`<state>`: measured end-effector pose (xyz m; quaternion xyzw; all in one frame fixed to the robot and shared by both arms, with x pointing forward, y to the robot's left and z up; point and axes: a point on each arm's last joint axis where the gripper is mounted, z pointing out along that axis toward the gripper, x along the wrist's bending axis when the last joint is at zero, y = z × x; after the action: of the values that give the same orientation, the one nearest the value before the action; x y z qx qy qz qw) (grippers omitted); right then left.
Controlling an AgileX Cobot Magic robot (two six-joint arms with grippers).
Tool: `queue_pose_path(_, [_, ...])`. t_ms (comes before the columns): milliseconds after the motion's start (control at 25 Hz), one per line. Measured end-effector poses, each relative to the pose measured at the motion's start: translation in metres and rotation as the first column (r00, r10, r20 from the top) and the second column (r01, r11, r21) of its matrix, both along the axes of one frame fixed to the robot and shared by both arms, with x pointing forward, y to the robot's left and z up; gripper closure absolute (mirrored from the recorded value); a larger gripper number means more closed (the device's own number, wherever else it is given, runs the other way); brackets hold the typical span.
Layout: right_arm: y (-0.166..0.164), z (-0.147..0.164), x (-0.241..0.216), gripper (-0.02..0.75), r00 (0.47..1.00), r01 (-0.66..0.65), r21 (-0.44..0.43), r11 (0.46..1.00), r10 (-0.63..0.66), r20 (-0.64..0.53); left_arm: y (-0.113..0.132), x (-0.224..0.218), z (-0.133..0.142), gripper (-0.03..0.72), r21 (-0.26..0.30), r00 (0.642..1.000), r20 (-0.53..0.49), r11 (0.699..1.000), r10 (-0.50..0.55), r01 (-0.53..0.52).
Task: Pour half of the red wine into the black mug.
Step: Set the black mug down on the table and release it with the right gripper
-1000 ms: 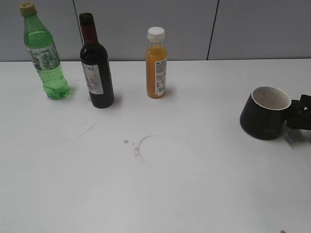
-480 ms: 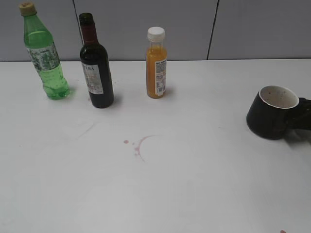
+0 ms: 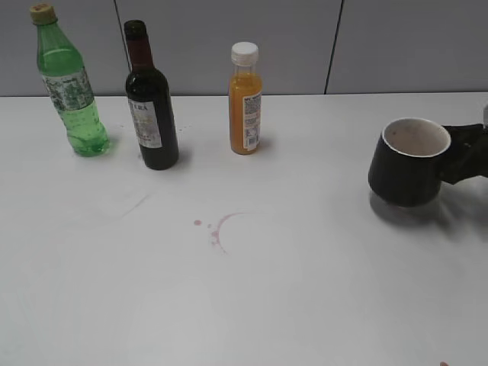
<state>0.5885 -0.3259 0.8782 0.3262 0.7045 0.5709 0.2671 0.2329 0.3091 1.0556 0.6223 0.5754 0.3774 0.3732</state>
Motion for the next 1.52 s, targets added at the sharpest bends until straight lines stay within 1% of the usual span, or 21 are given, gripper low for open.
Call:
queue_pose_path(120, [0.029, 0.009, 0.013, 0.660, 0.992, -0.126, -0.013, 0.992, 0.126, 0.030, 0.000, 0.000, 0.000, 0.099, 0.000, 1.000, 0.000, 1.000, 0.000, 0.000])
queue_pose_path(240, [0.053, 0.017, 0.022, 0.661, 0.971, -0.235, -0.019, 0.972, 0.236, 0.044, 0.000, 0.000, 0.000, 0.099, 0.000, 1.000, 0.000, 1.000, 0.000, 0.000])
queue_pose_path(400, [0.089, 0.017, 0.029, 0.661, 0.919, -0.392, -0.046, 0.919, 0.394, 0.038, 0.000, 0.000, 0.000, 0.099, 0.000, 1.000, 0.000, 1.000, 0.000, 0.000])
queue_pose_path(520, [0.118, 0.013, 0.027, 0.661, 0.874, -0.482, -0.055, 0.874, 0.484, 0.029, 0.000, 0.000, 0.000, 0.099, 0.000, 1.000, 0.000, 1.000, 0.000, 0.000])
queue_pose_path(640, [0.143, 0.014, 0.023, 0.661, 0.838, -0.542, -0.063, 0.838, 0.544, 0.036, 0.000, 0.000, 0.000, 0.099, 0.000, 1.000, 0.000, 1.000, 0.000, 0.000])
queue_pose_path(680, [0.152, 0.014, 0.022, 0.663, 0.829, -0.555, -0.059, 0.830, 0.557, 0.042, 0.000, 0.000, 0.000, 0.099, 0.000, 1.000, 0.000, 1.000, 0.000, 0.000])
queue_pose_path(800, [0.169, 0.011, 0.019, 0.663, 0.825, -0.563, -0.031, 0.826, 0.563, 0.044, 0.000, 0.000, 0.000, 0.099, 0.000, 1.000, 0.000, 1.000, 0.000, 0.000])
queue_pose_path(960, [0.187, -0.005, 0.017, 0.663, 0.834, -0.551, 0.015, 0.834, 0.551, 0.023, 0.000, 0.000, 0.000, 0.099, 0.000, 1.000, 0.000, 1.000, 0.000, 0.000])
queue_pose_path(1200, [0.203, -0.009, 0.010, 0.664, 0.815, -0.578, -0.005, 0.816, 0.578, 0.045, 0.000, 0.000, 0.000, 0.099, 0.000, 1.000, 0.000, 1.000, 0.000, 0.000])
queue_pose_path(1360, [0.212, -0.013, 0.006, 0.664, 0.807, -0.590, -0.004, 0.808, 0.589, 0.046, 0.000, 0.000, 0.000, 0.099, 0.000, 1.000, 0.000, 1.000, 0.000, 0.000])
queue_pose_path(1520, [0.217, -0.023, 0.004, 0.664, 0.806, -0.592, 0.004, 0.806, 0.591, 0.030, 0.000, 0.000, 0.000, 0.099, 0.000, 1.000, 0.000, 1.000, 0.000, 0.000])
